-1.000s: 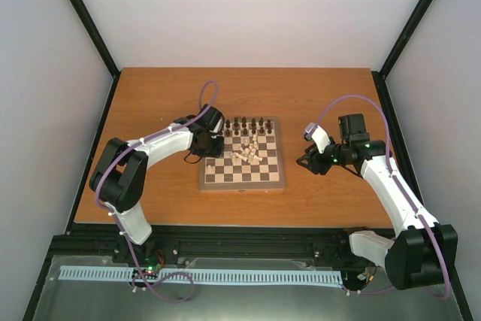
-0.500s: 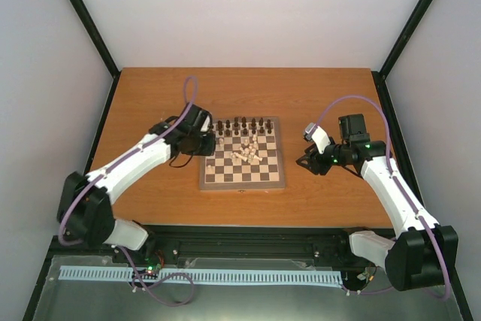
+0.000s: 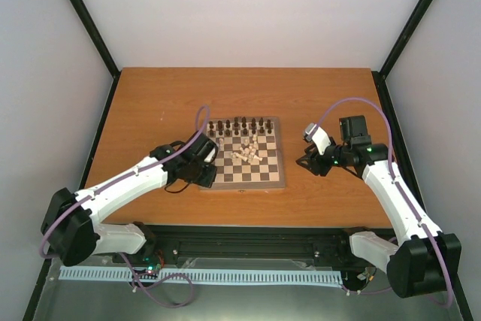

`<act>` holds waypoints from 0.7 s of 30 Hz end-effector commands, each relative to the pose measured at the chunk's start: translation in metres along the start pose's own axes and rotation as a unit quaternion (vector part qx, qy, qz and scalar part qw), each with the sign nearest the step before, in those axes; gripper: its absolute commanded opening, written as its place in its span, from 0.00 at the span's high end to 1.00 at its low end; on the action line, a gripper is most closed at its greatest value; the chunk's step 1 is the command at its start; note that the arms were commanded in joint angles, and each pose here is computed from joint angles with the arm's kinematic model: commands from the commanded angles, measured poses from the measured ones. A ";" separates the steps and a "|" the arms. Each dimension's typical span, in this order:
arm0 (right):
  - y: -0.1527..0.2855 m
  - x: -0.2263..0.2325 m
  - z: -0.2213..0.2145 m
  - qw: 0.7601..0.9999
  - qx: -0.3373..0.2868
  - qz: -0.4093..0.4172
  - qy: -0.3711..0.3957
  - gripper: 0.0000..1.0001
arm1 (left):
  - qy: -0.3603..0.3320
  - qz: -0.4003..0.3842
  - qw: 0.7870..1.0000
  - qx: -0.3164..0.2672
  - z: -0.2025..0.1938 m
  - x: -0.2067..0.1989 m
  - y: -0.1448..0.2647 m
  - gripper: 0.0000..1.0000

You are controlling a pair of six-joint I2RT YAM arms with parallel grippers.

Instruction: Set up the chess pieces on the board

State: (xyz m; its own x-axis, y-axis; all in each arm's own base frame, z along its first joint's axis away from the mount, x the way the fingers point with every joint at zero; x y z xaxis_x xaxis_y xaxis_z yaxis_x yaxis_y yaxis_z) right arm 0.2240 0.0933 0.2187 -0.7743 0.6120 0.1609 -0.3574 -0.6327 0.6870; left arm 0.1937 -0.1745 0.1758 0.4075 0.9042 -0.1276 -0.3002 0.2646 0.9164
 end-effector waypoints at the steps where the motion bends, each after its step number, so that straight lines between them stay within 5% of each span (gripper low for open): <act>1: 0.001 -0.001 0.000 1.000 -0.005 -0.018 0.011 0.50 | -0.010 0.036 0.999 -0.012 -0.005 0.006 -0.002 0.88; 21: -0.011 -0.003 -0.007 1.000 0.015 0.009 0.000 0.50 | 0.016 0.059 0.998 0.008 0.015 0.001 -0.034 0.88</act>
State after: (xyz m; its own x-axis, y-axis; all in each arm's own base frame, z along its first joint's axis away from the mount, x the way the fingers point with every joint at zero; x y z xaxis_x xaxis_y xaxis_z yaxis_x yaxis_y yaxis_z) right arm 0.2289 0.0923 0.2061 -0.7620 0.6237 0.1743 -0.3388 -0.6133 0.7135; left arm 0.2063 -0.1723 0.1430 0.3499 0.9368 -0.0003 -0.2993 0.1122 0.9475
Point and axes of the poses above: each gripper's point midway between its finger pads, its own y axis back along the fingers, its own x axis along the line the jaws close on, z = x × y, the point moved 7 cm from there along y, back along the fingers, and after that the axes turned 4 degrees about -y, right-handed, at the moved point
